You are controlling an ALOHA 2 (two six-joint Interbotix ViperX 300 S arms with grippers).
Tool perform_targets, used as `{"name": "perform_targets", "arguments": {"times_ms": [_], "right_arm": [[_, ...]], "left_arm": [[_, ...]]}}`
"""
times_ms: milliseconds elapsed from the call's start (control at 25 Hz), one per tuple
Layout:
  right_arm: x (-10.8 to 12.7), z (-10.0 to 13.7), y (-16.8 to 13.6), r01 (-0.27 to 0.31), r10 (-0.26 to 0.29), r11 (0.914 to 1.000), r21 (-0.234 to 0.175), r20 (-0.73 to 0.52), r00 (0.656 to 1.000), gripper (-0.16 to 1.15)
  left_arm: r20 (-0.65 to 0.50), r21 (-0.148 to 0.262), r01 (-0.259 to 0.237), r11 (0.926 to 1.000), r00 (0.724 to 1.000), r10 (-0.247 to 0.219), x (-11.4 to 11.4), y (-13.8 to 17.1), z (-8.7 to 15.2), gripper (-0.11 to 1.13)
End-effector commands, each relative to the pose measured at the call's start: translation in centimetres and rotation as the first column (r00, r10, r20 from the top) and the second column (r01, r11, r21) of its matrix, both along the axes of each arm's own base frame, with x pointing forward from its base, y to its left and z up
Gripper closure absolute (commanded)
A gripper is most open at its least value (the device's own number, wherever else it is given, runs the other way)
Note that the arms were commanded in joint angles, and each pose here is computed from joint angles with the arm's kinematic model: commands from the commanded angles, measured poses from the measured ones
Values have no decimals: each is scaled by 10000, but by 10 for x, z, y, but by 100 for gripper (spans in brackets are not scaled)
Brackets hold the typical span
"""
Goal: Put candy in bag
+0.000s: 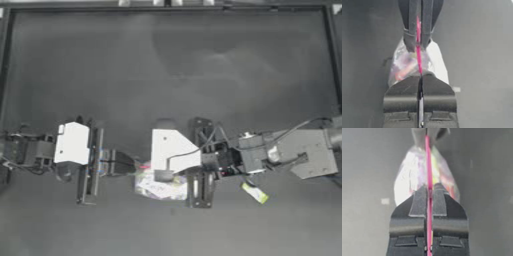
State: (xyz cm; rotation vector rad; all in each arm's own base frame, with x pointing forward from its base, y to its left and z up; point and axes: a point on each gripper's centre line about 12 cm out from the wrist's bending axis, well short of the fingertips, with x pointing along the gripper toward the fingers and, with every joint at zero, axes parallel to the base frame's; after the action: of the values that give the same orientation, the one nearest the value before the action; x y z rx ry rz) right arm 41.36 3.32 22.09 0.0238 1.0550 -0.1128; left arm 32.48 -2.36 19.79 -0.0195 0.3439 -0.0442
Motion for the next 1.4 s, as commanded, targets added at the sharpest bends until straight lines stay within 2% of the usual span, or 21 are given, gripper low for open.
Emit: {"name": "perform_targets", "arguments": {"times_ms": [40,840,1400], "right_arm": [[-12,9,0,226,-228,9996,192,101,9997,93],[-67,-9,8,1147,-1122,9905,764,-365,9930,93],[-104,-20,11,1942,-1869,9739,1174,-703,9799,93]], "left_arm": [[307,2,59,10000,9995,-59,-1,-1,9,97],[169,-2,70,10000,9998,-70,-1,-2,5,97],[92,-6,59,10000,9999,-59,-3,-2,2,97]]}}
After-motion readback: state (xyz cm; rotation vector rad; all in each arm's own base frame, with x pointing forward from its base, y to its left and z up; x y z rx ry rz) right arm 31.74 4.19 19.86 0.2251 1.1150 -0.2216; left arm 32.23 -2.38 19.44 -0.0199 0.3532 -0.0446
